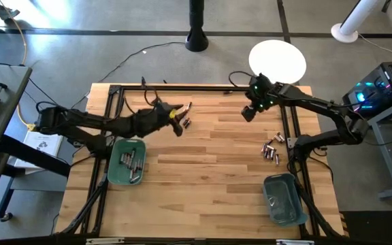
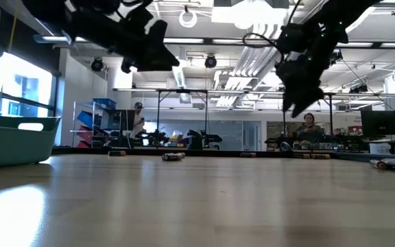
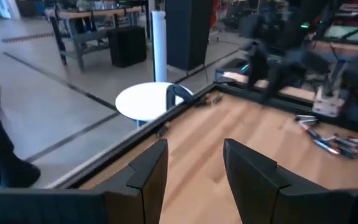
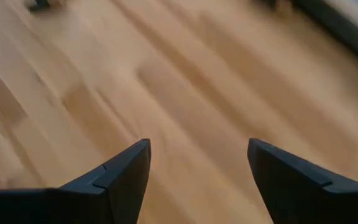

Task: Sort batteries
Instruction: Put the silver battery into the green bin

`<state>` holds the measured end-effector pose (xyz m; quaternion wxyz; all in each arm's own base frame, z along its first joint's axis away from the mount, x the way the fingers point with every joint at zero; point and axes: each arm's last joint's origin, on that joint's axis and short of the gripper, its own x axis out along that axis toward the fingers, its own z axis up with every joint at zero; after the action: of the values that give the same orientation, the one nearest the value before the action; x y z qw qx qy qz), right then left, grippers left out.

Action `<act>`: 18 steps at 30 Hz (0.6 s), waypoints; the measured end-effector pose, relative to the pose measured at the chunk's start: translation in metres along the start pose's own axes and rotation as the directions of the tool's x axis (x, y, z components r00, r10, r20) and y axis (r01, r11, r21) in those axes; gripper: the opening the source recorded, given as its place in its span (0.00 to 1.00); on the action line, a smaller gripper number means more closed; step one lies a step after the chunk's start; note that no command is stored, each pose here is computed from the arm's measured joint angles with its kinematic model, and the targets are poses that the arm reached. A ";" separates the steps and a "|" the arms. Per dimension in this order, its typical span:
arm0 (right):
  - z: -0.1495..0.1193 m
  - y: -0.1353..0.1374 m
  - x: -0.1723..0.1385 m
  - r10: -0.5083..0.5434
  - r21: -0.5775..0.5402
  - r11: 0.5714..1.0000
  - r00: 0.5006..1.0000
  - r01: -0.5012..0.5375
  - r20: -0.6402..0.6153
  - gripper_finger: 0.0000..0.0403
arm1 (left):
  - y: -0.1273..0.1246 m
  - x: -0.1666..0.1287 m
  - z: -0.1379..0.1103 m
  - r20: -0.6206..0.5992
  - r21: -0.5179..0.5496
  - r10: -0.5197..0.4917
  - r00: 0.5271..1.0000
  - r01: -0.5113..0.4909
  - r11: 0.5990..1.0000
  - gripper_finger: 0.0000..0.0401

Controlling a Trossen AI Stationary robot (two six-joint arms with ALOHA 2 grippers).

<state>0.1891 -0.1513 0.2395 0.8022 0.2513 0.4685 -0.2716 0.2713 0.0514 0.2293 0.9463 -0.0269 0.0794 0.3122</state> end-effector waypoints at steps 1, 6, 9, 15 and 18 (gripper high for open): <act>-0.004 0.000 0.000 -0.008 0.019 1.000 0.999 0.009 -0.038 0.65 | 0.004 0.003 0.000 0.000 0.014 0.001 1.000 -0.001 1.000 0.37; -0.020 0.003 -0.001 -0.043 0.138 0.988 0.980 0.071 -0.197 0.65 | 0.019 0.015 -0.003 -0.001 0.036 0.047 0.999 -0.047 0.998 0.37; -0.029 0.006 -0.003 -0.052 0.181 0.977 0.956 0.108 -0.290 0.65 | 0.024 0.019 -0.006 -0.014 0.039 0.071 0.997 -0.070 0.997 0.37; -0.049 0.016 -0.004 -0.025 0.222 0.965 0.891 0.140 -0.453 0.65 | 0.030 0.025 -0.011 -0.035 0.045 0.097 0.995 -0.095 0.994 0.37; -0.057 0.025 -0.006 -0.021 0.194 0.971 0.858 0.140 -0.513 0.65 | 0.031 0.027 -0.014 -0.045 0.049 0.103 0.994 -0.101 0.994 0.37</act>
<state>0.1684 -0.0940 0.2233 0.6048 0.3829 0.6396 -0.2802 0.2719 0.0907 0.2113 0.9274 -0.0082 0.1105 0.3573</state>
